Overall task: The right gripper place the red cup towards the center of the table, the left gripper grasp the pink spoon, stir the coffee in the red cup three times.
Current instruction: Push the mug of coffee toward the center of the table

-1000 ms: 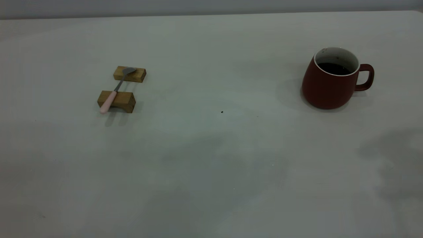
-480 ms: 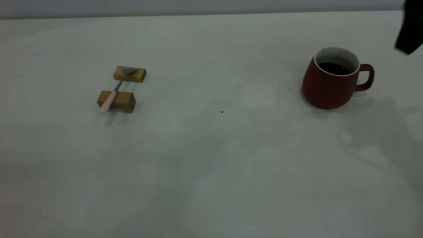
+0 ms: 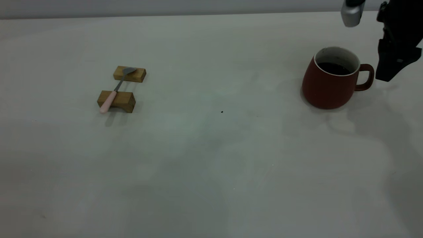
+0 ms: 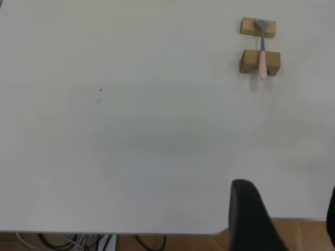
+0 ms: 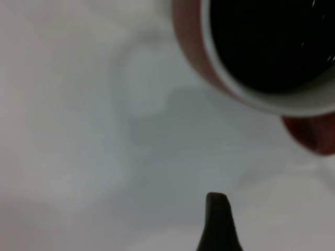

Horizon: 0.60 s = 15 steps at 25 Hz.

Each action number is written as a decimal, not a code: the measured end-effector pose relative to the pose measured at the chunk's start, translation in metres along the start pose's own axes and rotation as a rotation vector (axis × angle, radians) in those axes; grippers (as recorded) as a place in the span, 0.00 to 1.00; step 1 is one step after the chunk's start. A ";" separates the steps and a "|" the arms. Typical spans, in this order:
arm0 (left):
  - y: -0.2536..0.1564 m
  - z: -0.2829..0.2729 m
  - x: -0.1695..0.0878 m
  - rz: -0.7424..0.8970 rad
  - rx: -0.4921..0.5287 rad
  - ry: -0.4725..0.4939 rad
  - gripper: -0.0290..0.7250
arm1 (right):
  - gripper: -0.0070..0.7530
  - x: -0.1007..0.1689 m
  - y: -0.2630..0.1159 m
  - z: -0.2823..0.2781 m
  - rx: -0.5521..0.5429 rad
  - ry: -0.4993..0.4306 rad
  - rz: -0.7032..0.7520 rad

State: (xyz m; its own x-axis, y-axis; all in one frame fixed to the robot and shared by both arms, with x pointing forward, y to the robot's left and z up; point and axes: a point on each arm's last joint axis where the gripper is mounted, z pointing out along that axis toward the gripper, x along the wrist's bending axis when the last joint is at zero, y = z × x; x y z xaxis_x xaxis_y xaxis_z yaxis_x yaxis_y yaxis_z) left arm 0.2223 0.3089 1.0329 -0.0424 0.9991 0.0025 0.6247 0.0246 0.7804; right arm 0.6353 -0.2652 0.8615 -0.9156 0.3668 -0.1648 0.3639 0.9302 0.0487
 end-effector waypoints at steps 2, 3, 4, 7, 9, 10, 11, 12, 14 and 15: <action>0.000 0.000 0.000 0.000 0.000 0.000 0.61 | 0.79 -0.005 0.002 0.005 0.006 -0.015 -0.025; 0.000 0.000 0.000 0.000 0.000 0.000 0.61 | 0.79 -0.007 0.002 0.008 0.009 -0.018 -0.034; 0.000 0.000 0.000 0.000 0.000 0.000 0.61 | 0.79 -0.009 0.003 0.011 0.014 -0.019 -0.043; 0.000 0.000 0.000 0.000 0.000 0.000 0.61 | 0.79 -0.015 0.005 0.020 0.020 -0.024 -0.059; 0.000 0.000 0.000 0.000 0.000 0.000 0.61 | 0.79 -0.018 0.007 0.026 0.025 -0.025 -0.067; 0.000 0.000 0.000 0.000 0.000 0.000 0.61 | 0.79 -0.020 0.007 0.029 0.026 -0.026 -0.070; 0.000 0.000 0.000 0.000 0.000 0.000 0.61 | 0.79 -0.021 0.008 0.032 0.029 -0.024 -0.077; 0.000 0.000 0.000 0.000 0.000 0.000 0.61 | 0.79 -0.021 0.008 0.034 0.031 -0.022 -0.083; 0.000 0.000 0.000 0.000 0.000 0.000 0.61 | 0.79 -0.021 0.008 0.038 0.033 -0.020 -0.098; 0.000 0.000 0.000 0.000 0.000 0.000 0.61 | 0.79 -0.021 0.008 0.039 0.034 -0.017 -0.103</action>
State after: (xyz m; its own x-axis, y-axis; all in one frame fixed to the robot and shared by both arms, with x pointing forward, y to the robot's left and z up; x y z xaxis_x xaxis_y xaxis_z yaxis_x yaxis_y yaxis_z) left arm 0.2223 0.3089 1.0329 -0.0424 0.9991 0.0025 0.6247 0.0246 0.7804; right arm 0.6642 -0.2660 0.8271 -0.9457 0.2683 -0.1835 0.2735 0.9619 -0.0032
